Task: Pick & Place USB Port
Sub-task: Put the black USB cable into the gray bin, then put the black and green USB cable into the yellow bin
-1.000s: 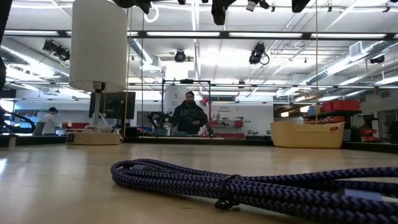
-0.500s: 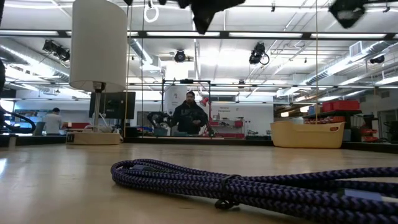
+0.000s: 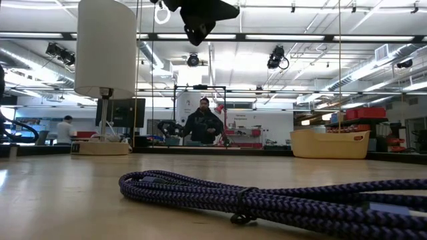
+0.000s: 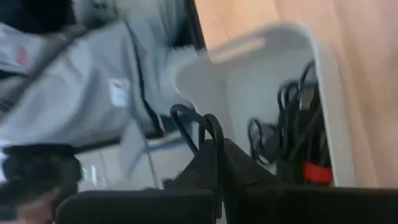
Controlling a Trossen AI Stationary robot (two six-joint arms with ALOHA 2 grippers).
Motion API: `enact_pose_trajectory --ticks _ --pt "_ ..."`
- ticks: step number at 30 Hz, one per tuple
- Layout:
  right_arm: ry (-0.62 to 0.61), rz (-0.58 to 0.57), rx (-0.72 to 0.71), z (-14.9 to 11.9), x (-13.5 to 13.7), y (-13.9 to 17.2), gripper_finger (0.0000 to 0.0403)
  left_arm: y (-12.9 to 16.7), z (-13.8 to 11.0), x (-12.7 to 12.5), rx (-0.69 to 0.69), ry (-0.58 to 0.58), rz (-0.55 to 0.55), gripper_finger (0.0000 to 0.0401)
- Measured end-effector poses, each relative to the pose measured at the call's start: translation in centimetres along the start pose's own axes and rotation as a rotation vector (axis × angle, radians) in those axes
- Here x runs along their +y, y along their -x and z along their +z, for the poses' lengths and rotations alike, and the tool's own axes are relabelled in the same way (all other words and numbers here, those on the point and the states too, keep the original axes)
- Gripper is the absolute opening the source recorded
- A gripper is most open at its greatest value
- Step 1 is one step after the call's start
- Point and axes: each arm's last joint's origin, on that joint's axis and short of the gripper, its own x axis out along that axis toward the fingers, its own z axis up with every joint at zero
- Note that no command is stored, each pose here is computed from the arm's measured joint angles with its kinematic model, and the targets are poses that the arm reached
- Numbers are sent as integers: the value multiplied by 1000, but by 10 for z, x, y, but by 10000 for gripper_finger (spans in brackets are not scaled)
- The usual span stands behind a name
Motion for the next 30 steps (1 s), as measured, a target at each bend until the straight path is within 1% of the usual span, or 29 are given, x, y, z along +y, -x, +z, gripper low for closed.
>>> enact_pose_trajectory --ticks 3,6,20,25,30 --pt "8 -49 34 -5 -2 -11 0 0 0 0 -3 0 0 140" --pt "4 -69 60 -5 -3 -16 0 0 0 0 -3 1 1 140" --pt "-15 -67 58 -5 -3 -17 70 0 0 0 -5 0 8 140" --pt "-15 -67 57 -5 -3 -17 85 0 0 0 -4 0 8 140" --pt "11 -69 24 -4 -3 -17 89 0 0 0 -4 0 8 140"
